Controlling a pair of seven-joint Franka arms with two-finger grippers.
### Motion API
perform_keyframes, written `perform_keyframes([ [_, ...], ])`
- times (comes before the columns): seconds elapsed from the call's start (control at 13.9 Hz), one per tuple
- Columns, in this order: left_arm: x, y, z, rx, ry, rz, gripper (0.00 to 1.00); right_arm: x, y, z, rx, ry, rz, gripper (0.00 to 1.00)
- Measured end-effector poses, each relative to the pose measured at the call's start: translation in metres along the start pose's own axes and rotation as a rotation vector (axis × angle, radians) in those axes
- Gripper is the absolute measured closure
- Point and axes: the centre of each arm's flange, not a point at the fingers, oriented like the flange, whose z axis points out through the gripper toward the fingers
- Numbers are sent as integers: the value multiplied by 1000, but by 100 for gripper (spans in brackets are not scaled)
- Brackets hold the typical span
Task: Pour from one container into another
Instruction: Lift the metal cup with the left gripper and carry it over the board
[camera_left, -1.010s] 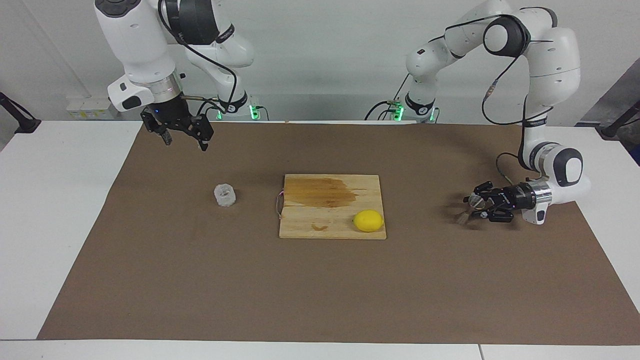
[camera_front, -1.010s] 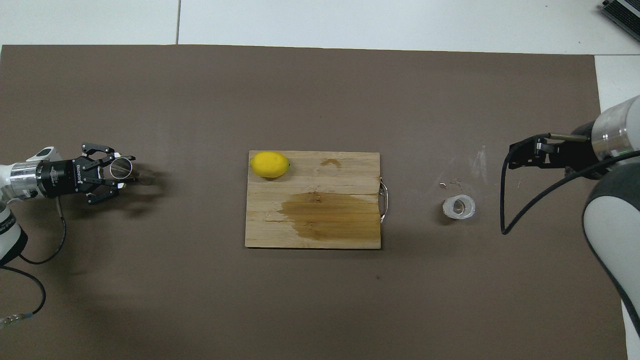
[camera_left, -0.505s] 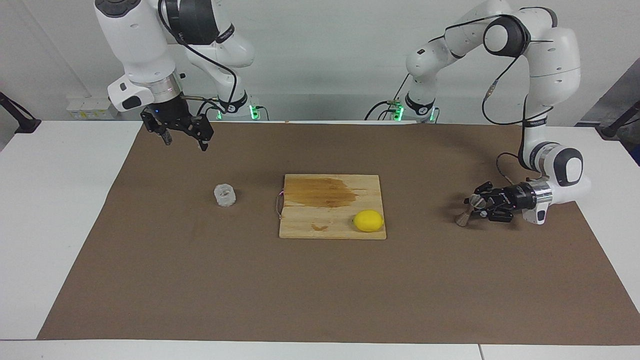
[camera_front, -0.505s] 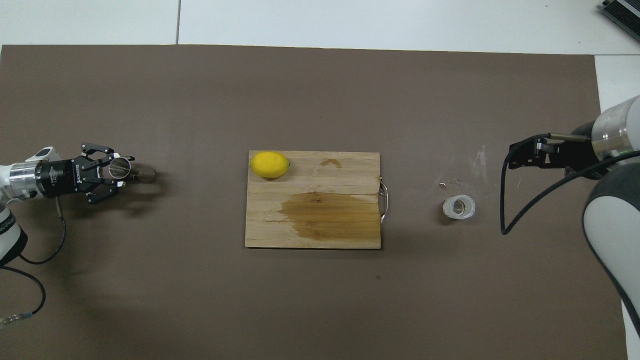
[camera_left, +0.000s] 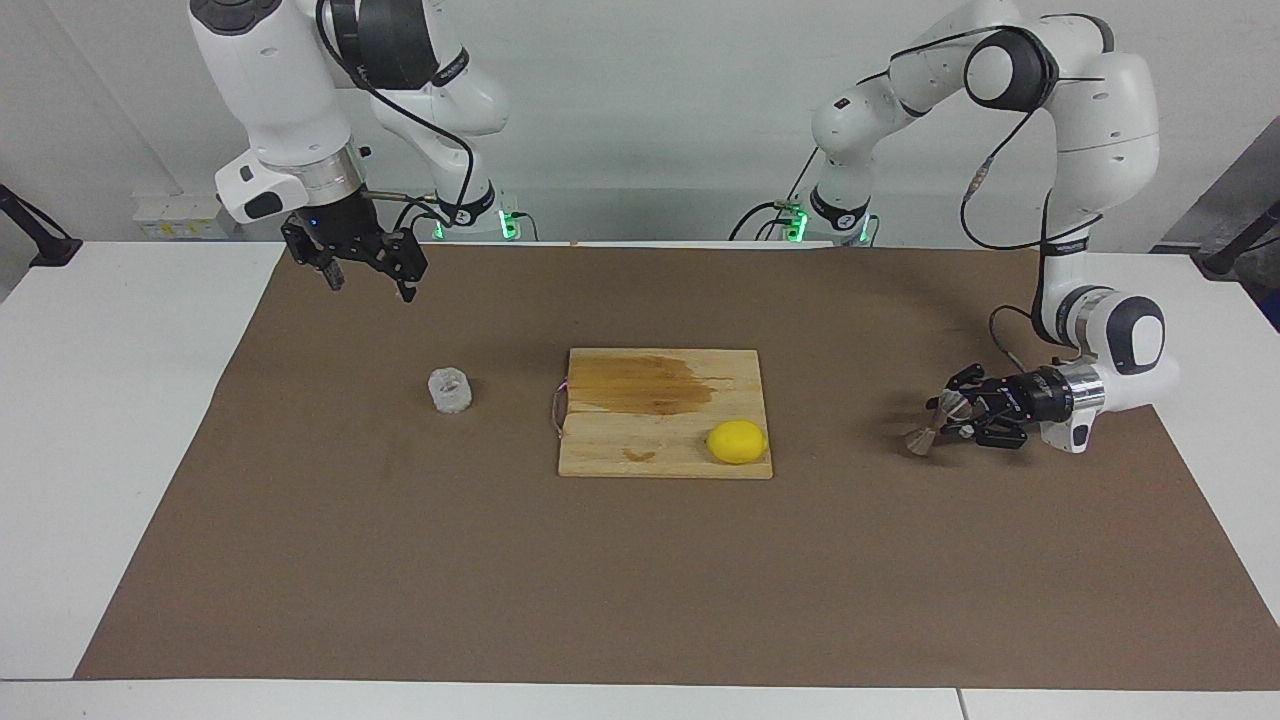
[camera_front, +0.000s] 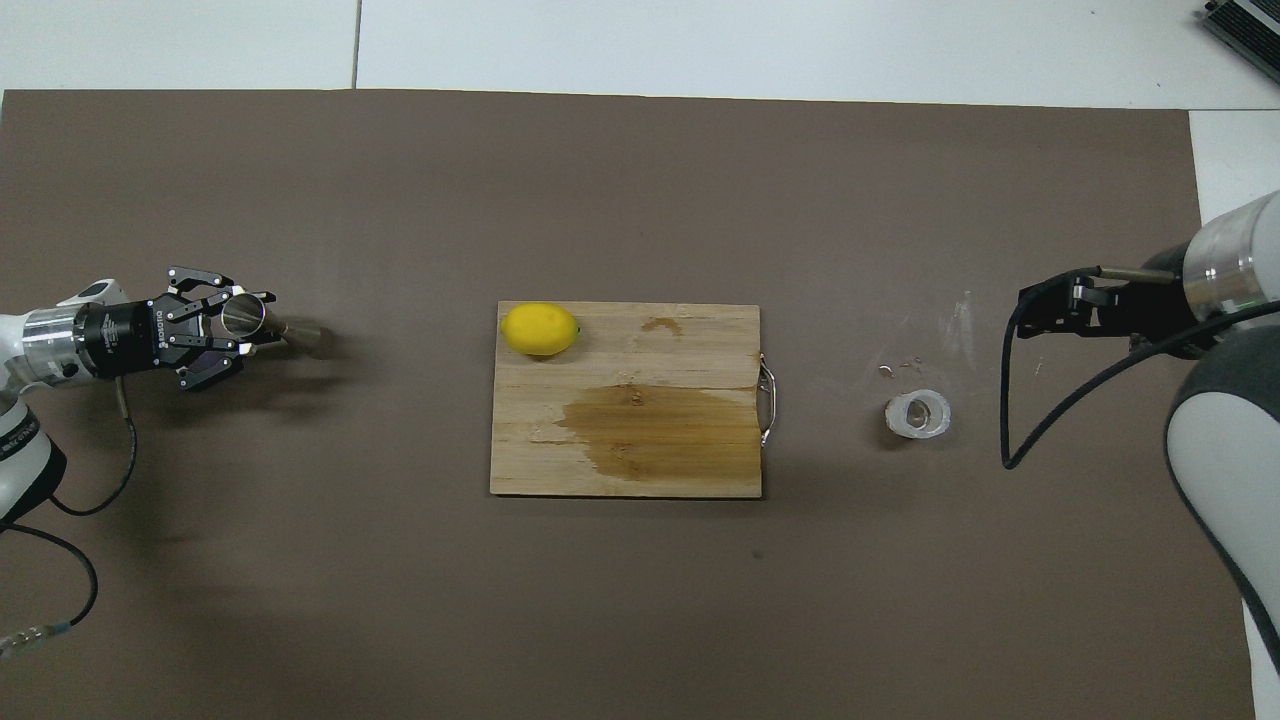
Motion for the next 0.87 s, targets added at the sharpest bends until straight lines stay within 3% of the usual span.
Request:
perform_keyframes([
  [0.51,-73,19,64,44,16,-19,57,0,0,0,0,0,0,0],
  [0.87,-92,13,134,7,12,-52,57,0,0,0,0,0,0,0],
])
